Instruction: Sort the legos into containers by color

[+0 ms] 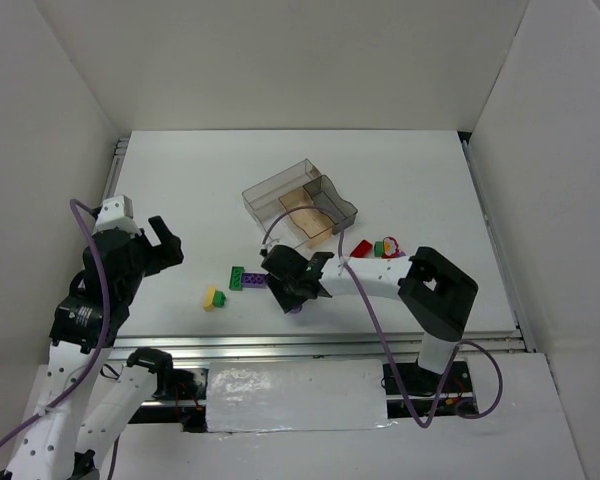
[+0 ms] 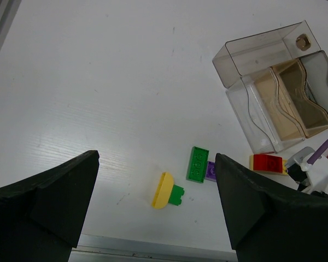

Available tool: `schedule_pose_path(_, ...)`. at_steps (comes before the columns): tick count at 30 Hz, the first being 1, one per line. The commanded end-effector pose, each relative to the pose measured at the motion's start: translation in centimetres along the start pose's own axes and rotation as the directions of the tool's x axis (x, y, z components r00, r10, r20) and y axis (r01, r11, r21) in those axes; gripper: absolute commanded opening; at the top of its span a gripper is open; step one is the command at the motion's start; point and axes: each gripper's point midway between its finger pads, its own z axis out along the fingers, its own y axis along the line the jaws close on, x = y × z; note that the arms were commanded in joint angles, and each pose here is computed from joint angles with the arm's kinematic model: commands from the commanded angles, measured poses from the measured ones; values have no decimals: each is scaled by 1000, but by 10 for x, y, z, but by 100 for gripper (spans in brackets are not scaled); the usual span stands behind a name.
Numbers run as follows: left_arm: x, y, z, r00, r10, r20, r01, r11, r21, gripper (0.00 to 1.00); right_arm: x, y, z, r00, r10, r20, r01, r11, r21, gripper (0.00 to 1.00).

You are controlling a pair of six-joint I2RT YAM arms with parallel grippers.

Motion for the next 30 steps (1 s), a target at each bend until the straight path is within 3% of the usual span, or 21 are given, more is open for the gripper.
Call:
schedule_pose_path(1, -13, -5, -1, 999, -11, 41, 10, 1000, 23, 100, -27, 9, -13, 997, 5, 78, -4, 1000, -24, 15)
schedule_pose_path(5, -13, -6, -1, 999, -11, 41, 10, 1000, 24, 100, -58, 21, -58, 977, 34, 212, -7, 992, -126, 12)
schedule_pose_path(9, -11, -6, 2, 1000, -6, 29, 6, 1000, 22, 100, -113, -7, -96, 939, 79, 335, -40, 992, -123, 12)
schedule_pose_path(15, -11, -5, 3, 1000, -7, 27, 6, 1000, 15, 100, -172, -64, -64, 946, 90, 310, -88, 996, -22, 12)
schedule_pose_path(19, -11, -6, 2, 1000, -5, 30, 4, 1000, 19, 99, -202, -81, -32, 954, 95, 283, -98, 995, -7, 18)
schedule_pose_path(24, -10, -6, 5, 1000, 0, 18, -1, 1000, 20, 99, -210, -80, -13, 969, 84, 232, -83, 996, -14, 25)
schedule_pose_path(25, -9, -7, 5, 1000, 1, 17, -1, 1000, 20, 99, -211, -80, -11, 969, 84, 232, -84, 996, -11, 42)
schedule_pose_path(28, -10, -8, 4, 1000, 1, 20, -1, 1000, 27, 99, -213, -81, -12, 966, 92, 243, -93, 996, -6, 82)
schedule_pose_path(30, -9, -8, 4, 1000, 4, 17, -5, 1000, 31, 100, -216, -78, -19, 961, 100, 259, -97, 995, -25, 99)
